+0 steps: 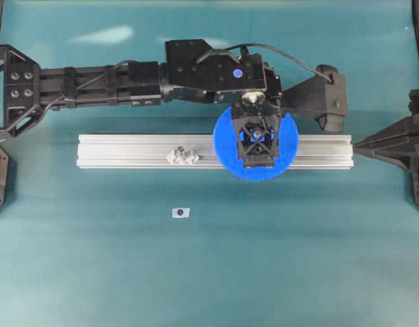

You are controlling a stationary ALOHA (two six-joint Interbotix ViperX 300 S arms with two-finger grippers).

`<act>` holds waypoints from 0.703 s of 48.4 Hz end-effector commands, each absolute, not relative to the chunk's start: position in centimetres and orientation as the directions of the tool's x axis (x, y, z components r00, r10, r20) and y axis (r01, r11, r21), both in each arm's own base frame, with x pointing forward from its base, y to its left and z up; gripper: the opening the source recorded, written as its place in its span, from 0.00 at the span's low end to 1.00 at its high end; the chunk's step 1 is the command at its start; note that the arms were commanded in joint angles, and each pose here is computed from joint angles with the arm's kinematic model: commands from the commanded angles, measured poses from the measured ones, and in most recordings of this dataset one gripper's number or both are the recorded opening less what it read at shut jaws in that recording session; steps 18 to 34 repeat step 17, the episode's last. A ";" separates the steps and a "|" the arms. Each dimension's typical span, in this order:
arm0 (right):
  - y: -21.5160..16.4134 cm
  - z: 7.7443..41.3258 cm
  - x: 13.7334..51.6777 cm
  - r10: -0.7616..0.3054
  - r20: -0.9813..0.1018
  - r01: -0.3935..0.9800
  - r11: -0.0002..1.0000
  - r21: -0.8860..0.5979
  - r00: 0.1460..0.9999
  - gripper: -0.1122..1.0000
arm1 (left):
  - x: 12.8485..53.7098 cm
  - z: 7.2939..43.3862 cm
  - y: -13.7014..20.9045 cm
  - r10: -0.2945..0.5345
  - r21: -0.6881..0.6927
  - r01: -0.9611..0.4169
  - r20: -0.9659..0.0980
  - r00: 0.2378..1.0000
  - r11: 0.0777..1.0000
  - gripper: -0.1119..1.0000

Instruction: Insert the large gear onto the shaft.

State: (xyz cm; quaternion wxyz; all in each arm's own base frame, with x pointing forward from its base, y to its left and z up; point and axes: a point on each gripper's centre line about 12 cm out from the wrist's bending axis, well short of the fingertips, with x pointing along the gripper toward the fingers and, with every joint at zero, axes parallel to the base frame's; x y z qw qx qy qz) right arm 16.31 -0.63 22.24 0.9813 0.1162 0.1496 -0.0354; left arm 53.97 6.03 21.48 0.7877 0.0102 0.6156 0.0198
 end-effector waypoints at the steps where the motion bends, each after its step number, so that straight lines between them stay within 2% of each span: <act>1: -0.6 22.7 16.5 -0.035 -0.290 0.104 0.968 0.227 0.956 0.15 | 53.9 24.4 5.8 0.050 0.047 -0.018 -0.952 0.301 0.999 0.84; 34: -0.7 22.7 16.5 -0.037 -0.287 0.105 0.968 0.227 0.957 0.15 | 54.0 24.6 5.5 0.049 0.049 -0.010 -0.949 0.312 0.999 0.85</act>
